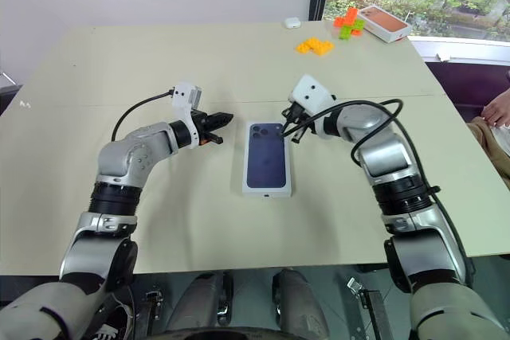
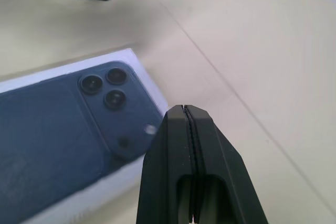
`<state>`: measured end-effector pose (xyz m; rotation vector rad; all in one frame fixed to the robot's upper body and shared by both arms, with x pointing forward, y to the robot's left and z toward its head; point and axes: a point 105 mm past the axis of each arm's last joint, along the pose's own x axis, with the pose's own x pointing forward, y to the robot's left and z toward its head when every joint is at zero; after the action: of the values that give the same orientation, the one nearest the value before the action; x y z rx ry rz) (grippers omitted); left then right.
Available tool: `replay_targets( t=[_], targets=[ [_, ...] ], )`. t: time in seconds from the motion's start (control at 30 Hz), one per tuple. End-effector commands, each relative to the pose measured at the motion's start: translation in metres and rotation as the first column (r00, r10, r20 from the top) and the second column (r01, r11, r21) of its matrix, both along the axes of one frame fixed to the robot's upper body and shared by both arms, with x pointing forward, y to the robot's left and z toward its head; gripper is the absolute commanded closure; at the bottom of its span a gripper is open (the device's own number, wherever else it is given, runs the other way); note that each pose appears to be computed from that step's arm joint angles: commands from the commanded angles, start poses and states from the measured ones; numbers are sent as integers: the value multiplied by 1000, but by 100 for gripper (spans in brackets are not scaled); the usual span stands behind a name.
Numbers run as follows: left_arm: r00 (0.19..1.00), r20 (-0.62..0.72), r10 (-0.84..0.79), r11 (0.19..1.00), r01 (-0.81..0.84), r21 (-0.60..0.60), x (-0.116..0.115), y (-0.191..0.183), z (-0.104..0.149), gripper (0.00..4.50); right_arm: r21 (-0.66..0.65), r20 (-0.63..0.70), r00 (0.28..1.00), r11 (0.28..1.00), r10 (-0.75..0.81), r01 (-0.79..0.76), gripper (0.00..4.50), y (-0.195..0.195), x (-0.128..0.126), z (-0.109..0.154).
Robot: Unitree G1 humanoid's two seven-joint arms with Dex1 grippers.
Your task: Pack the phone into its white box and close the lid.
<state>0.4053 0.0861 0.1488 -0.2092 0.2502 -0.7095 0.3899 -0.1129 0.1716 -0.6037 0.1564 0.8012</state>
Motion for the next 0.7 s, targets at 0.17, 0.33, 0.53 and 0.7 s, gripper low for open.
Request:
replay_targets(
  t=[0.17,0.33,0.53,0.7],
  targets=[
    [995,49,-85,996,86,-5,5,-35,9,450,-92,80,994,992,-74,82,448,8,13,-16],
    [982,10,-187,980,186,71,-10,-48,-11,450,-132,8,999,990,-42,43,448,7,3,-37],
    [975,-63,-215,962,222,160,-21,-42,-36,450,-142,-18,1000,990,-26,23,448,6,-4,-42],
    [975,-78,-206,961,217,171,-29,-21,-35,450,-106,-38,998,993,54,-58,448,8,-16,-31]
  ],
)
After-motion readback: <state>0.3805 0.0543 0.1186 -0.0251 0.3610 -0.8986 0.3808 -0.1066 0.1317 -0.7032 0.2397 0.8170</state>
